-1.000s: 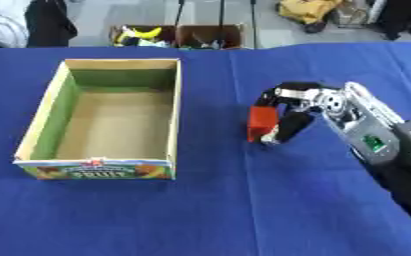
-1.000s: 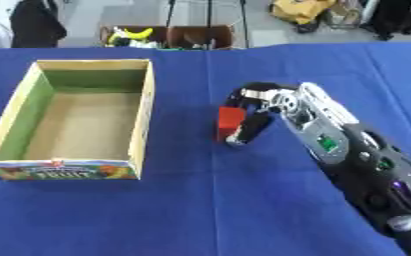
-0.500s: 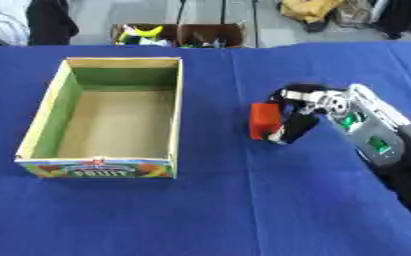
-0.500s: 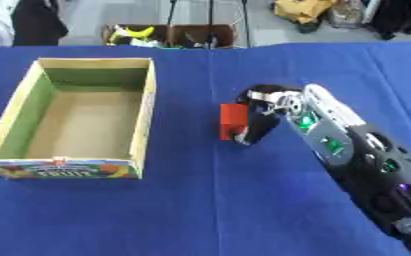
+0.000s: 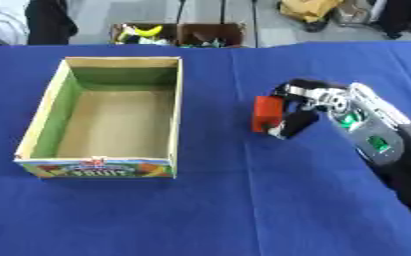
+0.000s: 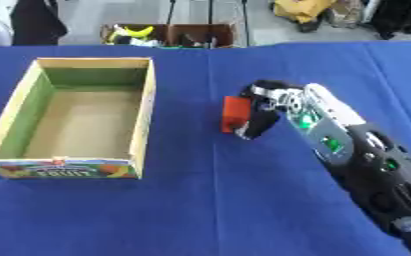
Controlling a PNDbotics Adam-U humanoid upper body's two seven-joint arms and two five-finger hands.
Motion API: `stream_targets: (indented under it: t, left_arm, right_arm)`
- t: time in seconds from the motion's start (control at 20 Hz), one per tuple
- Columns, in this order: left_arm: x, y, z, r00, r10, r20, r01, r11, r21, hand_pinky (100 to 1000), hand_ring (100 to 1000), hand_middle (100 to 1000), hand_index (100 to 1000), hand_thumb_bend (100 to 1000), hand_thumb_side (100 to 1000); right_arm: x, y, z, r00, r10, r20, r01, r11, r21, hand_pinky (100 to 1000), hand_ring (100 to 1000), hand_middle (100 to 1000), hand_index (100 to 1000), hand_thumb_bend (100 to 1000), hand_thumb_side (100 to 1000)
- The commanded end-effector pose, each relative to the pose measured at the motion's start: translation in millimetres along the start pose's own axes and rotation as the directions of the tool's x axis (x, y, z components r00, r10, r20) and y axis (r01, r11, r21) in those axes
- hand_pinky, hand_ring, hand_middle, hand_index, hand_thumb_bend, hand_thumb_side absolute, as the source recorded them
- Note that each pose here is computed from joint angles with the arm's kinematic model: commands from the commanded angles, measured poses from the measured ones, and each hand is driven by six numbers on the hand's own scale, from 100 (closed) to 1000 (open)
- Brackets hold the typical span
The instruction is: Pick up objects on the table and place them in the box.
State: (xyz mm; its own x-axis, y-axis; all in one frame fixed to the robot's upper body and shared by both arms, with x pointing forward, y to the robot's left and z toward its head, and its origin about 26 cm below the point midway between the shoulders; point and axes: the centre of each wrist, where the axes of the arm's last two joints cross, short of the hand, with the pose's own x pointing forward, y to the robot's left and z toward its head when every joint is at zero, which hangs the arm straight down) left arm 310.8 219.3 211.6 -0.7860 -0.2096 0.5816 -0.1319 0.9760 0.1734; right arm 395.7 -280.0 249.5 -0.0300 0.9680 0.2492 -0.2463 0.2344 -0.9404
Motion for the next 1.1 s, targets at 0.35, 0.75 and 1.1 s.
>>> stream_targets:
  t: [0.35,0.75,1.1]
  left_arm:
    - [6.8,1.9,-4.6,0.999,-0.003,0.032,0.003,1.000,-0.003,614,697,703,889,100,1000]
    - [6.4,2.7,-3.8,1.000,-0.008,0.029,0.008,1.000,-0.007,614,697,703,889,100,1000]
    - [6.2,2.2,-3.1,1.000,-0.007,0.027,0.008,1.000,-0.015,614,696,703,889,100,1000]
  right_arm:
    - [2.2,-28.3,20.5,0.999,-0.053,-0.004,0.051,0.981,-0.187,585,725,406,432,100,173]
    - [23.6,-56.4,46.7,0.996,-0.033,0.088,0.060,0.945,-0.322,580,711,392,414,100,172]
    - [55.4,-75.4,64.3,0.983,0.021,0.180,0.053,0.916,-0.398,579,706,389,408,100,185]
